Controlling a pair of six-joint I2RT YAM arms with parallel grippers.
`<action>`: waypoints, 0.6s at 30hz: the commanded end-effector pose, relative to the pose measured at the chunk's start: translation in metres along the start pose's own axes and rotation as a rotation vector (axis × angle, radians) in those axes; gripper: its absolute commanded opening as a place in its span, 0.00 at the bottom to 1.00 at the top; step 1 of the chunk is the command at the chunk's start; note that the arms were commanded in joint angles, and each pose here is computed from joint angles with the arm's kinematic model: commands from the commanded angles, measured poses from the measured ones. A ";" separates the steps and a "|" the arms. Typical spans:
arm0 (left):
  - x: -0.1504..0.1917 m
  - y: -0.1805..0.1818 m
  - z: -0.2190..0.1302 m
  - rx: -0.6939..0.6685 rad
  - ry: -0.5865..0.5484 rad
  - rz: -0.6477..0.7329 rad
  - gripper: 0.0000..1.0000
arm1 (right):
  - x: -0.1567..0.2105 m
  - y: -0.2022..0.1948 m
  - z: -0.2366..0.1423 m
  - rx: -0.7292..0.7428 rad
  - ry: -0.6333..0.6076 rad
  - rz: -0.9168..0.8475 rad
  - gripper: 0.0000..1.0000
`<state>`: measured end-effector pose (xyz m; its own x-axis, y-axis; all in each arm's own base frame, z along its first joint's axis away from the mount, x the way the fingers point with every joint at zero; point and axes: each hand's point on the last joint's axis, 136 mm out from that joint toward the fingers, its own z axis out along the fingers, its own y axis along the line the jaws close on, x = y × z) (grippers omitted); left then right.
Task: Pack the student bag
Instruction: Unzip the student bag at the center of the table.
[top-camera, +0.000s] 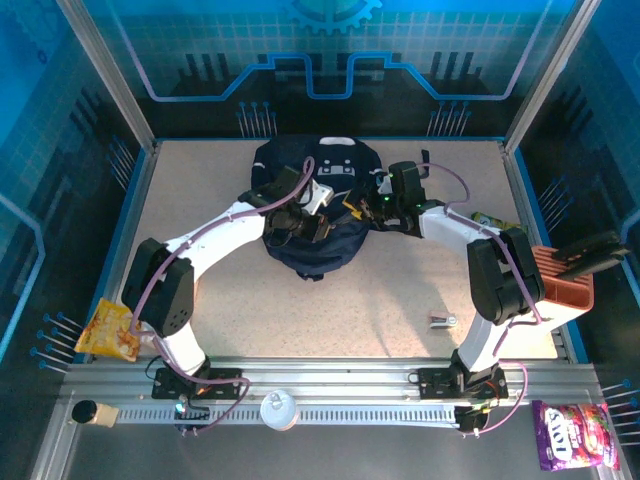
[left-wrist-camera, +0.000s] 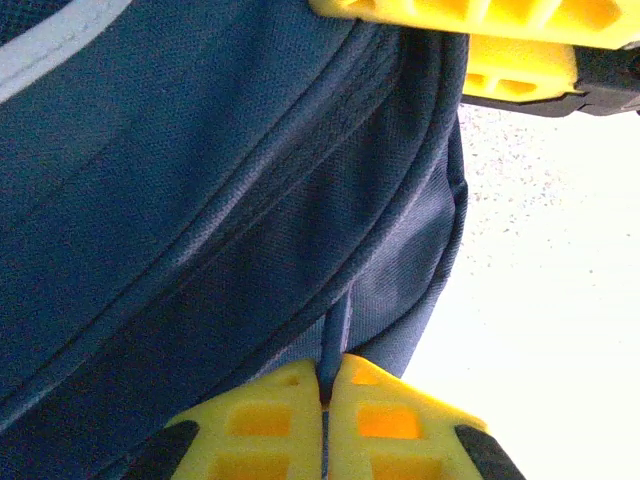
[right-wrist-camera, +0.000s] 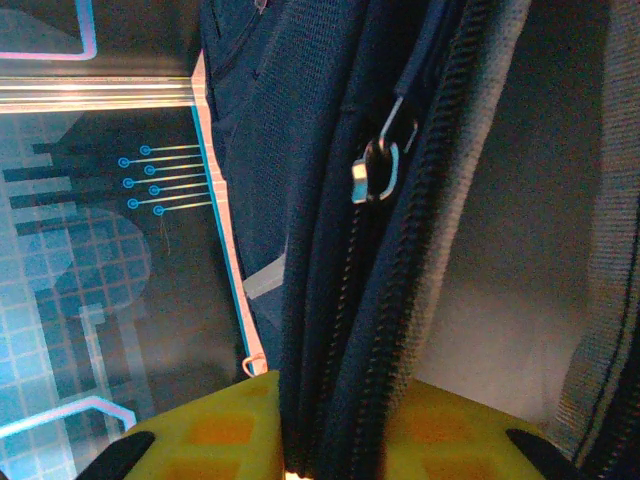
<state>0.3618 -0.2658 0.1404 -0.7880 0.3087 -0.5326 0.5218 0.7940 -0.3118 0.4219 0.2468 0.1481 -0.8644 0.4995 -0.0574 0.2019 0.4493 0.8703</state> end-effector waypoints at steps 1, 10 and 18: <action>0.001 0.000 -0.017 -0.031 -0.014 0.017 0.02 | 0.000 0.028 -0.003 -0.070 0.000 -0.068 0.22; 0.042 0.006 -0.017 -0.034 -0.015 -0.105 0.00 | -0.019 0.021 -0.018 -0.055 -0.083 -0.071 0.18; 0.082 0.035 -0.022 -0.162 0.004 -0.153 0.00 | -0.036 0.016 -0.033 -0.072 -0.147 -0.051 0.12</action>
<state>0.3337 -0.2365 0.1306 -0.7834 0.1835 -0.5938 0.4388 0.8399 -0.3194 0.4143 0.2444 0.1435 -0.8701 0.4902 -0.0511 0.2028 0.4506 0.8694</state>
